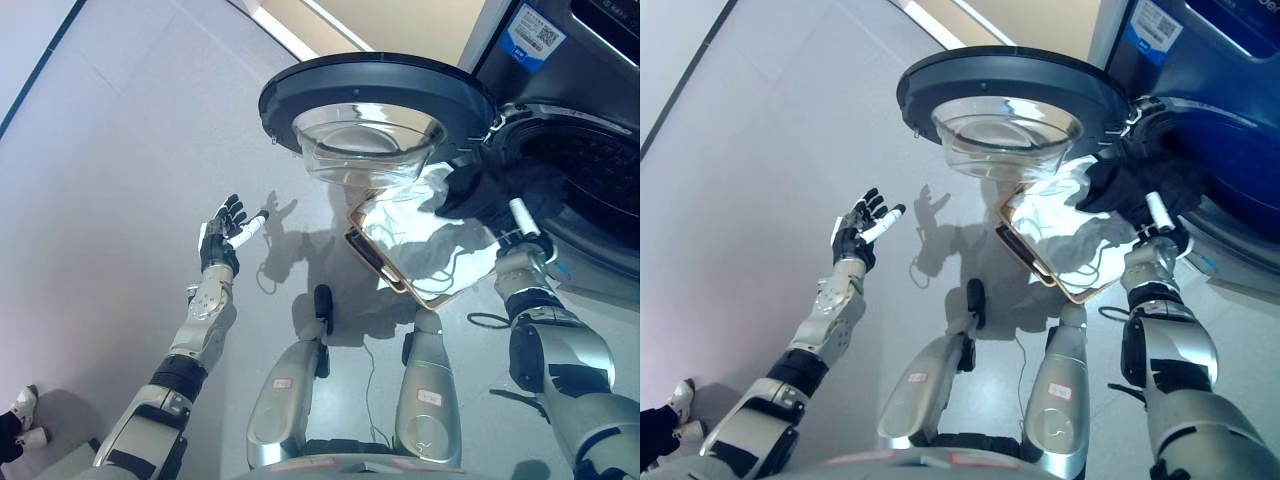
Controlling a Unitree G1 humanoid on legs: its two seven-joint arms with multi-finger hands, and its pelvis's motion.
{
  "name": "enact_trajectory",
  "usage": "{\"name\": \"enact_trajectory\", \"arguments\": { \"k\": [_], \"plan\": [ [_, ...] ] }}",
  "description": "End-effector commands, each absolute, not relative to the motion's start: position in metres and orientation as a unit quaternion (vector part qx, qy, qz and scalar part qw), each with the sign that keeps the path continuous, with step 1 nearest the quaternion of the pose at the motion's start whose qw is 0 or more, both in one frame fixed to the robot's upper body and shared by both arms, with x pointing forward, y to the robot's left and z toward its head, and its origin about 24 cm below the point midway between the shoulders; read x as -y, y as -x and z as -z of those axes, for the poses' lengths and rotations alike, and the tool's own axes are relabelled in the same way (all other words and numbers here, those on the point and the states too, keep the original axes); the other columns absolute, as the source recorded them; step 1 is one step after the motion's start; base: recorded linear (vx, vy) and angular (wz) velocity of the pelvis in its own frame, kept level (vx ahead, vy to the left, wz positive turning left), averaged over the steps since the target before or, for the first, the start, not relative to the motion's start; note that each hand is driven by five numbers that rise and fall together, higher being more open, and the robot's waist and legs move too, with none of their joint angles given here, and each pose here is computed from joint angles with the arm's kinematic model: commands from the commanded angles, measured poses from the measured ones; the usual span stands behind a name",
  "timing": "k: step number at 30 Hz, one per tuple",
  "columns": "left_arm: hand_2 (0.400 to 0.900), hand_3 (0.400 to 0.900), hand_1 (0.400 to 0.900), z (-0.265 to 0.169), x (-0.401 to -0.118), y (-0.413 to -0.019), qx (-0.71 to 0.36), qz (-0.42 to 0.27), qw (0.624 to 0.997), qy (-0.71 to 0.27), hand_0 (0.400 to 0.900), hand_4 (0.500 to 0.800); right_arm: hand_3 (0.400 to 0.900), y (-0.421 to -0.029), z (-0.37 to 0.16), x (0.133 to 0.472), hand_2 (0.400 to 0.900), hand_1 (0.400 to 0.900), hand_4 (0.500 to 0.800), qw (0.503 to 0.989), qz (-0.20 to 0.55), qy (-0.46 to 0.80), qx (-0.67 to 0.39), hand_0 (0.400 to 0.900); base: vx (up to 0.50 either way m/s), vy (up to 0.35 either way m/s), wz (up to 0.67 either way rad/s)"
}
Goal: Put the clothes in the basket into the washing machine.
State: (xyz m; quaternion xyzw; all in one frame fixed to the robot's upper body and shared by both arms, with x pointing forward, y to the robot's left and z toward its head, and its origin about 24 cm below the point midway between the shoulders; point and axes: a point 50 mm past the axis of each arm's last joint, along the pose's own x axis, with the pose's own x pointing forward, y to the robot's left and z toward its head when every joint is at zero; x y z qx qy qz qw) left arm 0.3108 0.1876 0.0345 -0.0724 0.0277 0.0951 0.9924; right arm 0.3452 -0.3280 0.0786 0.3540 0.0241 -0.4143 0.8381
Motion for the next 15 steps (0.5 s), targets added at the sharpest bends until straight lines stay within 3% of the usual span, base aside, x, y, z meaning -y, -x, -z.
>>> {"name": "enact_trajectory", "arguments": {
  "k": [1, 8, 15],
  "plan": [
    [0.900, 0.900, 0.900, -0.046, -0.199, -0.311, 0.020, -0.117, 0.988, 0.100, 0.900, 0.800, 0.400, -0.327, -0.104, 0.366, 0.400, 0.400, 0.500, 0.818, 0.444, -0.355, 0.086, 0.400, 0.042, -0.076, 0.23],
    [0.900, 0.900, 0.900, -0.050, -0.200, -0.311, 0.030, -0.110, 0.989, 0.096, 0.900, 0.800, 0.400, -0.299, -0.166, 0.417, 0.400, 0.400, 0.500, 0.768, 0.487, -0.352, 0.221, 0.400, 0.045, -0.087, 0.19],
    [0.900, 0.900, 0.900, -0.052, -0.211, -0.307, 0.041, -0.121, 0.989, 0.075, 0.900, 0.800, 0.400, -0.258, -0.246, 0.455, 0.400, 0.400, 0.500, 0.749, 0.528, -0.238, 0.323, 0.400, 0.020, -0.060, 0.10]
  ]
}}
